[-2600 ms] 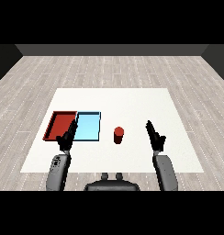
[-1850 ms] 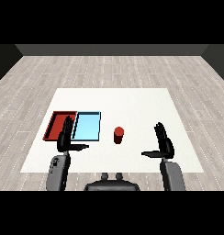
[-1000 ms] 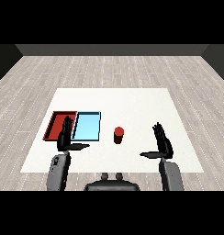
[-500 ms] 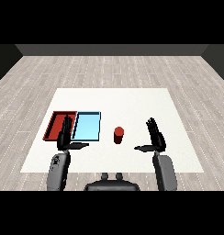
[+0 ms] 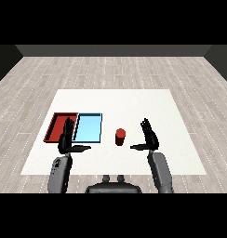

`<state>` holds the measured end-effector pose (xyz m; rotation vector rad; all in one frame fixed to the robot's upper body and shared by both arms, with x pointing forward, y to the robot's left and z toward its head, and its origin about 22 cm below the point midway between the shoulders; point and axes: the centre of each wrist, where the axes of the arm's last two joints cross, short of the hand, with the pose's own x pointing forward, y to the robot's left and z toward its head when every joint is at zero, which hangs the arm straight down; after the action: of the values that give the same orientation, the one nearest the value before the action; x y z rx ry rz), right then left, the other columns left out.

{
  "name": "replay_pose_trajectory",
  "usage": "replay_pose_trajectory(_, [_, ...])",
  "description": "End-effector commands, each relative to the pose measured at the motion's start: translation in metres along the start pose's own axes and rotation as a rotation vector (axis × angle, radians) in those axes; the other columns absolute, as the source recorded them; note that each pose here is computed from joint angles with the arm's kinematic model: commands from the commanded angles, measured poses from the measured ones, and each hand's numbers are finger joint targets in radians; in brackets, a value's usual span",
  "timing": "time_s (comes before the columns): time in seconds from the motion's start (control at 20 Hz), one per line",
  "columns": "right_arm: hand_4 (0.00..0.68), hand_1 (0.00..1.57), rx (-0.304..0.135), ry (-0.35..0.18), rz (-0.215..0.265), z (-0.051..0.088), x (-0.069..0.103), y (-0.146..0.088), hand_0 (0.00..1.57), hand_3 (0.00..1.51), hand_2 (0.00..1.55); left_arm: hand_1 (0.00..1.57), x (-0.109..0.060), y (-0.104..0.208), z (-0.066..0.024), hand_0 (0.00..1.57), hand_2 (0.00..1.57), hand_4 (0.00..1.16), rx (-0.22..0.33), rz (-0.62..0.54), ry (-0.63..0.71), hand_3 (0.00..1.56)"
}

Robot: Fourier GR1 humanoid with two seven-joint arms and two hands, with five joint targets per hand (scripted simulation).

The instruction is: Pick the red can and put it in the red box

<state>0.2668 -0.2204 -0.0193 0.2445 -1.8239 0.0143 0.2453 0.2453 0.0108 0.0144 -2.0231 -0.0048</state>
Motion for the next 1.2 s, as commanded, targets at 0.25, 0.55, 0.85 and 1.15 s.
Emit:
replay_pose_trajectory(0.25, [0.000, 0.00, 0.011, 0.025, -0.025, 0.011, -0.026, 0.028, 0.00, 0.00, 0.00, 0.00, -0.005, -0.006, -0.0113, 0.00, 0.00, 0.00, 0.006, -0.011, -0.011, 0.00])
replay_pose_trajectory(0.55, [0.000, 0.00, 0.018, 0.032, -0.055, -0.007, -0.040, 0.046, 0.00, 0.00, 0.00, 0.00, -0.002, -0.002, -0.0031, 0.00, 0.00, 0.00, 0.015, 0.024, -0.002, 0.00])
replay_pose_trajectory(0.85, [0.000, 0.00, 0.025, 0.035, -0.070, -0.001, -0.046, 0.055, 0.00, 0.00, 0.00, 0.00, -0.005, 0.018, 0.0022, 0.00, 0.00, 0.00, 0.023, 0.065, -0.008, 0.00])
replay_pose_trajectory(1.15, [0.000, 0.00, -0.002, 0.065, -0.076, 0.000, -0.065, 0.046, 0.00, 0.00, 0.00, 0.00, -0.003, 0.016, -0.0108, 0.00, 0.00, 0.00, 0.001, 0.040, -0.004, 0.00])
